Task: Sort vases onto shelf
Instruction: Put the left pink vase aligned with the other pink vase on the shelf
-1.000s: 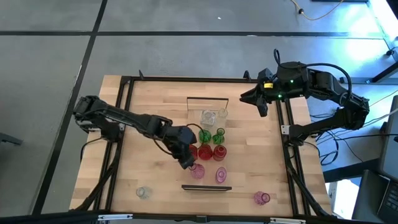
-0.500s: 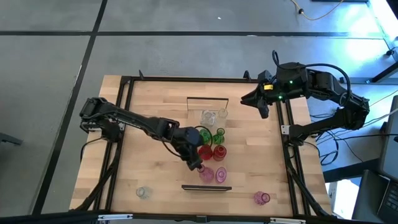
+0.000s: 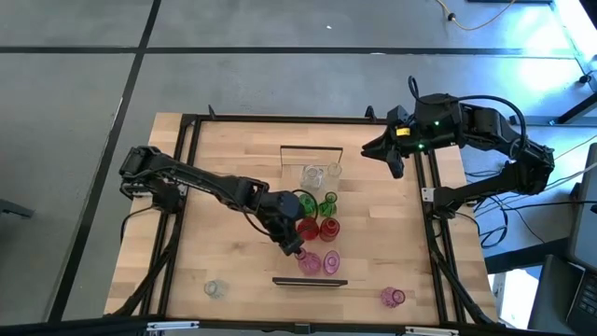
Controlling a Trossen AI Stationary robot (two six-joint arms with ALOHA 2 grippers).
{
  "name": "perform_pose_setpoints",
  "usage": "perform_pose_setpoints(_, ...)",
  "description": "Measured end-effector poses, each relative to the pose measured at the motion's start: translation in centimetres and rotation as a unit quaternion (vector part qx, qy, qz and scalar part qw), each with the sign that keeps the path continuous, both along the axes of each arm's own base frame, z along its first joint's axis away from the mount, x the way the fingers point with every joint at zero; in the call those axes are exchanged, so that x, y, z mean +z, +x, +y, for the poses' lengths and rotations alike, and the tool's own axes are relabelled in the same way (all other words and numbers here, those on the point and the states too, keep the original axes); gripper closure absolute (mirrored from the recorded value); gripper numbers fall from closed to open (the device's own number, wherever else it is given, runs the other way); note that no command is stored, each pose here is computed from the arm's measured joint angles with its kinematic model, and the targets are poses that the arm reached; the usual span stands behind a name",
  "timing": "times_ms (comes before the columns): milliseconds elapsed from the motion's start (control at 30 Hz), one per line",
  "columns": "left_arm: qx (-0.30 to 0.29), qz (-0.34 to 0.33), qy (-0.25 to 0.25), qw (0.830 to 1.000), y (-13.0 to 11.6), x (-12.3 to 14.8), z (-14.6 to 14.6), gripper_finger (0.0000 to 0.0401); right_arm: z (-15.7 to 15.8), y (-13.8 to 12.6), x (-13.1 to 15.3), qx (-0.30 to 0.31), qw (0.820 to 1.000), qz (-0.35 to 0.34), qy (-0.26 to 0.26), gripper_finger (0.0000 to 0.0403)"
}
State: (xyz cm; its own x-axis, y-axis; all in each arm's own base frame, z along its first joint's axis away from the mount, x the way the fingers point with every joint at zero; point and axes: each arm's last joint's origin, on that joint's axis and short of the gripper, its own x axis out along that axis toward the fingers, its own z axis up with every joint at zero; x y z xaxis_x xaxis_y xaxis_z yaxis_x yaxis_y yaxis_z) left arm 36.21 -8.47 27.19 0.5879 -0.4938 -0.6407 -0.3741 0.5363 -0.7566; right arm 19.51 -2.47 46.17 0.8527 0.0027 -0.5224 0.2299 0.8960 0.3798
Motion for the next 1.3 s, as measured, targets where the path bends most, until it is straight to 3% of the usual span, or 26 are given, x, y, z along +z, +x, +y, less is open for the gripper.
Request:
perform_pose_setpoints(233, 0.003, 0.011, 0.003, 1.0, -0.1, 0.5, 0.0, 0.0386, 0.0, 0.0, 0.0, 0.0, 1.0, 0.0, 0.0, 0.0317)
perform_pose_setpoints(433, 0.009, 0.023, 0.071, 0.997, -0.4, 3.6, 0.6, 0.0387, 0.0, 0.0, 0.0, 0.0, 1.0, 0.0, 0.0, 0.0317)
perform_pose_setpoints(533, 0.011, 0.008, 0.079, 0.997, -0.2, 4.4, 0.9, 0.0386, 0.0, 0.0, 0.0, 0.0, 1.0, 0.0, 0.0, 0.0317)
perform_pose_setpoints(833, -0.005, 0.03, 0.062, 0.998, -0.5, 3.4, 0.5, 0.0386, 0.0, 0.0, 0.0, 0.0, 1.0, 0.0, 0.0, 0.0317)
perform_pose_setpoints(1300, -0.021, 0.008, 0.065, 0.998, -0.3, 3.5, 0.7, 0.0361, 0.0, 0.1, 0.0, -0.002, 1.0, 0.0, 0.002, 0.0317)
